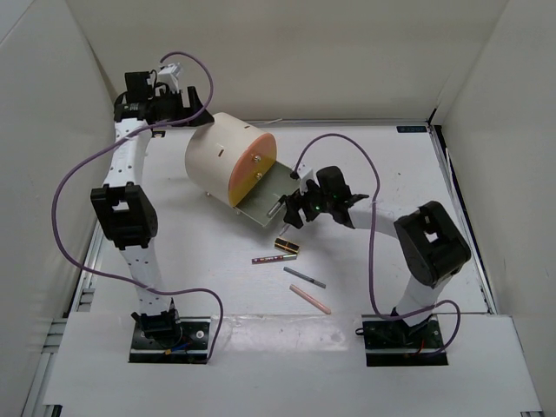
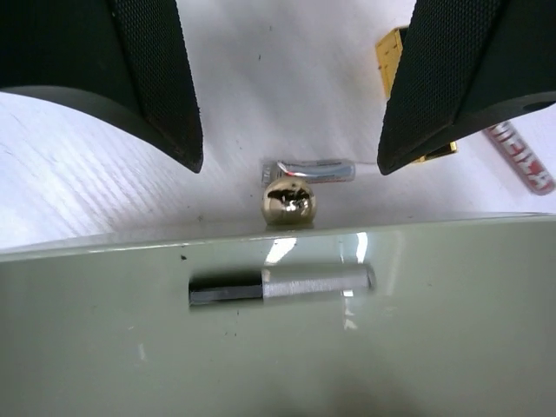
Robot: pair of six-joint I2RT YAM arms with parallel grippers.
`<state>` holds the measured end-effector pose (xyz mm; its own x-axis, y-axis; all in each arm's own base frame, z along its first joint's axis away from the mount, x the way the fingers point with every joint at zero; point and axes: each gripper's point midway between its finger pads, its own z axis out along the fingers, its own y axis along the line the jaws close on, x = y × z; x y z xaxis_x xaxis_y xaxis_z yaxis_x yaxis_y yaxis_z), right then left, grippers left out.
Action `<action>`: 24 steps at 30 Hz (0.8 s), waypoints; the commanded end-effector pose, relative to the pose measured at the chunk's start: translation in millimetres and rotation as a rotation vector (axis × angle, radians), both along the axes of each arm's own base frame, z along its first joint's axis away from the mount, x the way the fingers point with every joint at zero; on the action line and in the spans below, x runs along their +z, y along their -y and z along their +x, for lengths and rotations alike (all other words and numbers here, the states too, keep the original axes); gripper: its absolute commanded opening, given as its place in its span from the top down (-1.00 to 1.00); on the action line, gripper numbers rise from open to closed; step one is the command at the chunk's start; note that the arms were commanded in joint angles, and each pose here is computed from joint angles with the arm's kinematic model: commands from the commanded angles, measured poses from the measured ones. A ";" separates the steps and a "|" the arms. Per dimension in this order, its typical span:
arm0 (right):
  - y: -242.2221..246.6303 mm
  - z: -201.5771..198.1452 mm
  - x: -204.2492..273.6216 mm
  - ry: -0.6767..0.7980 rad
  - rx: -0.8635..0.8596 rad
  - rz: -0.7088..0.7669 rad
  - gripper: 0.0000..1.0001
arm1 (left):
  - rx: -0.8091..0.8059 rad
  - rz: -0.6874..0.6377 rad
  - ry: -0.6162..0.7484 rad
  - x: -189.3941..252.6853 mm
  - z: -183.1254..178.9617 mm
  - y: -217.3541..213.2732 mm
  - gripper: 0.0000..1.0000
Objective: Organize the makeup
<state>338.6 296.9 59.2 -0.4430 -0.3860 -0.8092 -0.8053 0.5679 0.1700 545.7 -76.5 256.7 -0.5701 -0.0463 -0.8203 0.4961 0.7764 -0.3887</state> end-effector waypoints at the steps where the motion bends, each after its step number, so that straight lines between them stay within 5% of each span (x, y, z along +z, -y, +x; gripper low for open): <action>1: 7.8 4.2 40.1 0.087 -0.026 0.005 -0.67 | 0.109 0.050 0.105 62.4 -5.2 -12.2 -0.97; 7: 35.9 -44.2 33.9 0.029 -0.057 -0.027 -0.47 | 0.311 0.097 0.120 89.3 -26.0 -38.3 -0.97; 12: 31.6 -75.5 23.9 0.031 0.018 -0.045 -0.49 | 0.473 0.117 0.184 103.3 -78.7 -36.2 -0.97; 13: 27.5 -76.1 20.6 0.022 0.040 -0.047 -0.48 | 0.473 0.136 0.127 71.4 -91.7 -20.6 -0.97; 16: 6.0 -83.6 14.3 0.034 0.101 -0.054 -0.47 | 0.501 0.080 0.161 79.1 -133.2 0.1 -0.97; 20: -12.2 -80.2 2.1 0.046 0.100 -0.046 -0.45 | 0.518 0.120 0.071 30.4 -188.2 29.6 -0.97; 24: -18.6 -76.6 -24.8 0.017 0.083 -0.057 -0.27 | 0.472 0.173 -0.027 -4.5 -225.2 47.1 -0.97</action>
<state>239.3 299.9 26.0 -0.4355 -0.5178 -0.7364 -0.8570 0.4890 0.1630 335.0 -133.2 274.3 -0.4996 -0.1439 -0.8542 0.1737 0.9494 -0.2616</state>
